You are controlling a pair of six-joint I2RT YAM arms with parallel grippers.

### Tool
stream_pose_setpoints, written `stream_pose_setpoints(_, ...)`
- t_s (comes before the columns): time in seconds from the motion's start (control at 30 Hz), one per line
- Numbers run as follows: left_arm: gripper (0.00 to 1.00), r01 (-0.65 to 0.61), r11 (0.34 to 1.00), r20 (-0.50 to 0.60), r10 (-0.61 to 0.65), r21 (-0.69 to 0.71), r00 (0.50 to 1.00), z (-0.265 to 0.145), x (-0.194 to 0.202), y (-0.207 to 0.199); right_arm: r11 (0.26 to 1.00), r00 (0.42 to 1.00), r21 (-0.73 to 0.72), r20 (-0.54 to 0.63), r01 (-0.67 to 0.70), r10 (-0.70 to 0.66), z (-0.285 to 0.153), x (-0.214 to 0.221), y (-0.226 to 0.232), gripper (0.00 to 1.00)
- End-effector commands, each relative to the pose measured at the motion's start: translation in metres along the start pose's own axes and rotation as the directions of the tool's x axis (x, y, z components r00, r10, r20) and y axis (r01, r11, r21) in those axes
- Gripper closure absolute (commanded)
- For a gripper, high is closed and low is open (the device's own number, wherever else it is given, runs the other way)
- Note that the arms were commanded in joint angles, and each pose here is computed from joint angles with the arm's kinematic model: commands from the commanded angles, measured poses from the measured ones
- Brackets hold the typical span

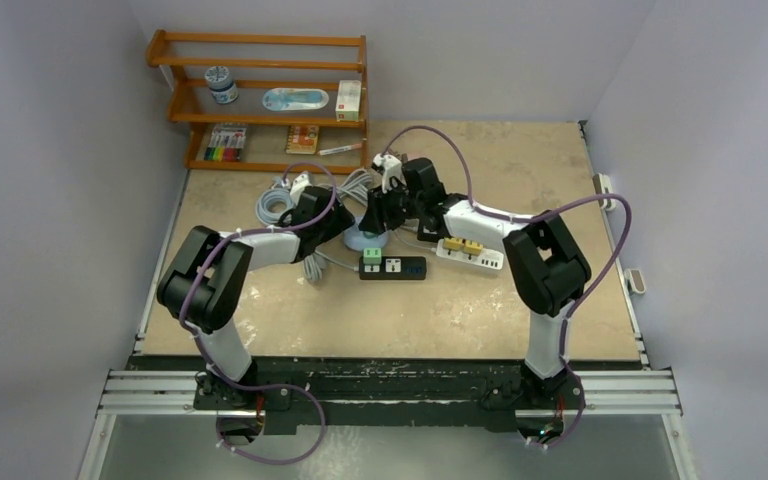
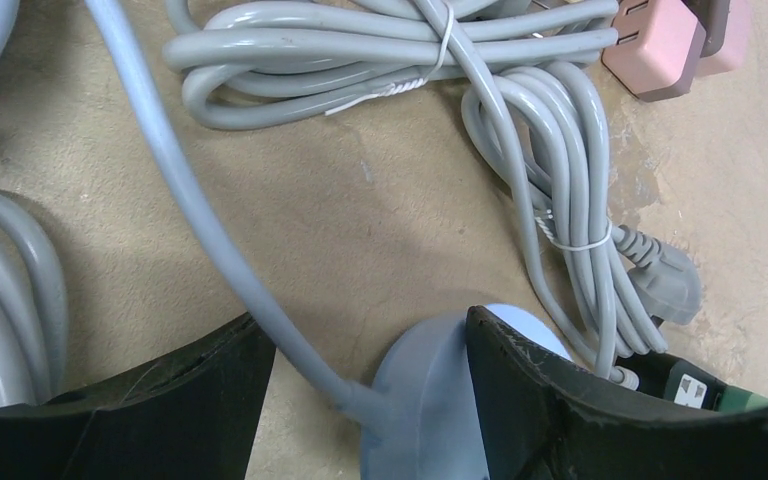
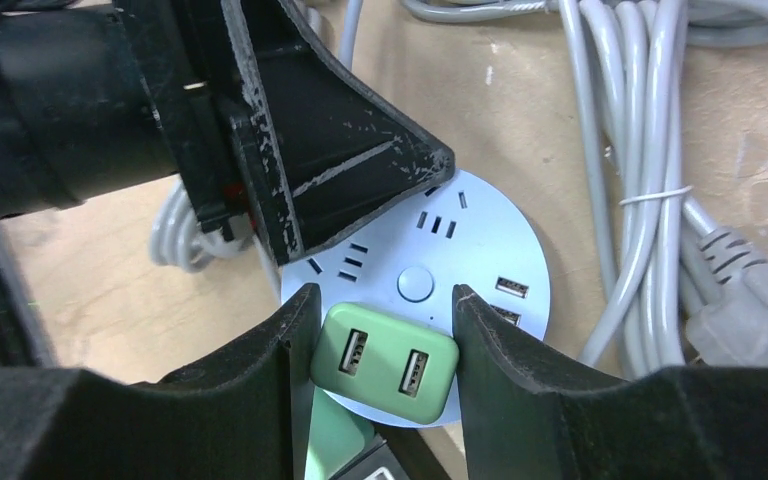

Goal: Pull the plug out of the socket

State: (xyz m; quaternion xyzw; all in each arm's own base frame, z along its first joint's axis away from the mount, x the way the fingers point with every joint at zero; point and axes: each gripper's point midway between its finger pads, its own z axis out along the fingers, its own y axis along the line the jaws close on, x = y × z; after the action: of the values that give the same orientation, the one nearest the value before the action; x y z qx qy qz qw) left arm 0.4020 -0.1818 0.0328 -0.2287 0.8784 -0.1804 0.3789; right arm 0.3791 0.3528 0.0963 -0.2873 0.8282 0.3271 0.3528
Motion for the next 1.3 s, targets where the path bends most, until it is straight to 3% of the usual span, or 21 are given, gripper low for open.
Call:
stream_pose_setpoints(0.0,0.31,-0.040,0.985,-0.220,0.001,-0.171,0.976,-0.009,0.063,0.062,0.951,0.961,-0.310,0.263,0.003,0.083,-0.051,-0.081,0.045,1.00)
stream_pose_setpoints(0.1,0.31,0.014,0.994,-0.201,-0.036,-0.111,0.979,-0.012,0.056,0.045,0.952,0.953,-0.295,0.304,0.082,0.012,-0.056,-0.094,0.052,1.00)
stream_pose_setpoints(0.23,0.31,0.127,0.992,-0.191,-0.121,0.021,0.974,-0.022,0.039,0.011,0.929,0.932,-0.355,0.361,0.100,0.038,-0.061,-0.106,0.064,1.00)
stream_pose_setpoints(0.43,0.30,0.329,0.930,-0.306,-0.270,0.162,0.913,-0.043,0.022,-0.026,0.940,0.901,-0.319,0.432,0.122,0.030,-0.055,-0.122,0.059,1.00)
stream_pose_setpoints(0.57,0.30,0.518,0.830,-0.378,-0.420,0.207,0.825,-0.054,0.007,-0.032,0.945,0.889,-0.275,0.456,0.180,-0.037,-0.048,-0.122,0.061,1.00)
stream_pose_setpoints(0.8,0.28,0.802,0.531,-0.499,-0.634,0.275,0.591,-0.073,-0.029,-0.050,0.937,0.871,-0.248,0.480,0.248,-0.103,-0.042,-0.110,0.077,1.00)
stream_pose_setpoints(0.9,0.28,0.829,0.473,-0.512,-0.654,0.299,0.557,-0.082,-0.040,-0.058,0.935,0.873,-0.242,0.474,0.258,-0.118,-0.036,-0.105,0.082,1.00)
stream_pose_setpoints(1.17,0.29,0.847,0.458,-0.511,-0.678,0.270,0.529,-0.086,-0.041,-0.056,0.936,0.858,-0.249,0.506,0.247,-0.092,-0.036,-0.108,0.089,1.00)
stream_pose_setpoints(1.27,0.38,0.873,0.408,-0.527,-0.697,0.268,0.487,-0.091,-0.042,-0.056,0.935,0.852,-0.254,0.517,0.249,-0.086,-0.037,-0.111,0.093,1.00)
